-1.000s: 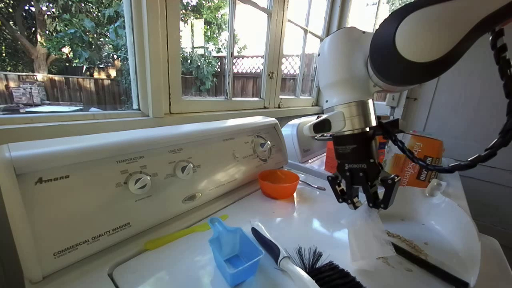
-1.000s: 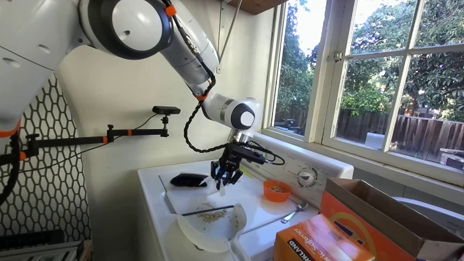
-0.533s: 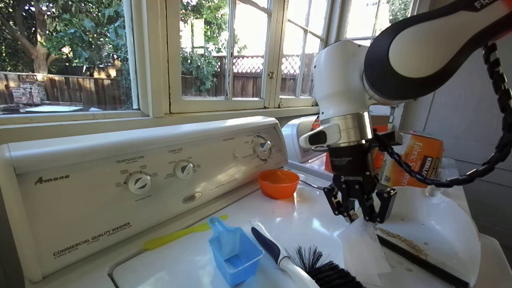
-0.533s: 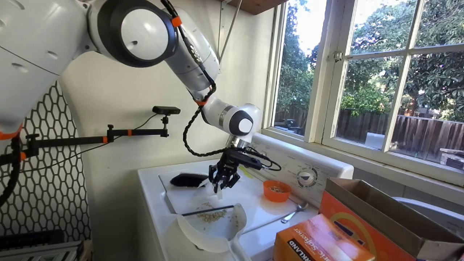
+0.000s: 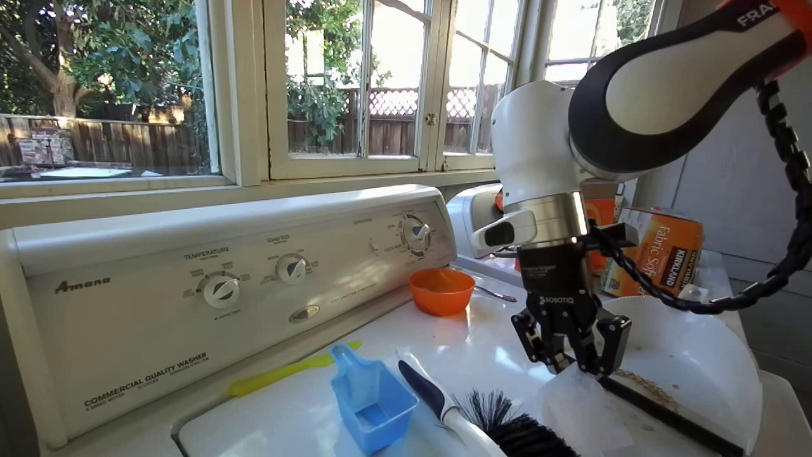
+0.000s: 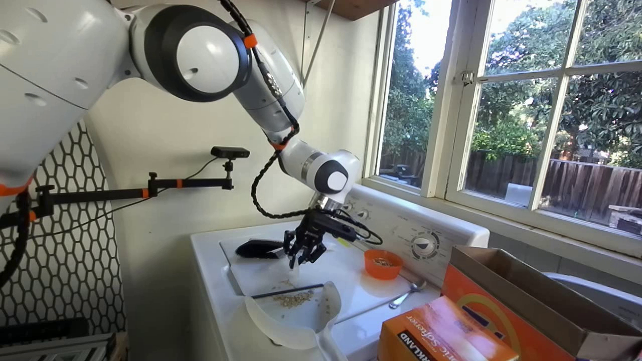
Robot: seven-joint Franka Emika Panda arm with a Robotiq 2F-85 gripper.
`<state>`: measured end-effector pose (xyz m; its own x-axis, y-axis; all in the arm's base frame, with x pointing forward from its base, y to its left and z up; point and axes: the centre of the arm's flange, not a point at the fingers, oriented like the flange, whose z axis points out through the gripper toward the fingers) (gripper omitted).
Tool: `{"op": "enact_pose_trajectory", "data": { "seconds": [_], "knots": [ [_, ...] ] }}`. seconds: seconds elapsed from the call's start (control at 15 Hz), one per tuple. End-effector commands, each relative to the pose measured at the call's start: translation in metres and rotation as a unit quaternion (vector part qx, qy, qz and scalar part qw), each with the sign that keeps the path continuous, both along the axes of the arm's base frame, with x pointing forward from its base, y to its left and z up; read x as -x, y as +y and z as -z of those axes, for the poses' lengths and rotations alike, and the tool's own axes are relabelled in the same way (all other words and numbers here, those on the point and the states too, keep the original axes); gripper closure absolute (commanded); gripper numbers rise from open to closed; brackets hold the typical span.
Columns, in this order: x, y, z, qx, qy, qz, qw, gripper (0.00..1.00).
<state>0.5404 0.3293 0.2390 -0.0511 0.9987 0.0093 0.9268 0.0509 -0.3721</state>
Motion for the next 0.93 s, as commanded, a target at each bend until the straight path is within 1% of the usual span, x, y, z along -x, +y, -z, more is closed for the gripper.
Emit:
{"op": "enact_pose_trajectory", "data": {
  "seconds": [0.0,0.4,0.87],
  "knots": [
    [0.0,0.004,0.012,-0.011,0.006,0.005,0.9999,0.97],
    [0.003,-0.002,0.022,0.006,0.02,0.004,0.9998,0.97],
    [0.004,-0.012,0.024,0.024,0.03,0.006,0.9993,0.97]
  ]
}}
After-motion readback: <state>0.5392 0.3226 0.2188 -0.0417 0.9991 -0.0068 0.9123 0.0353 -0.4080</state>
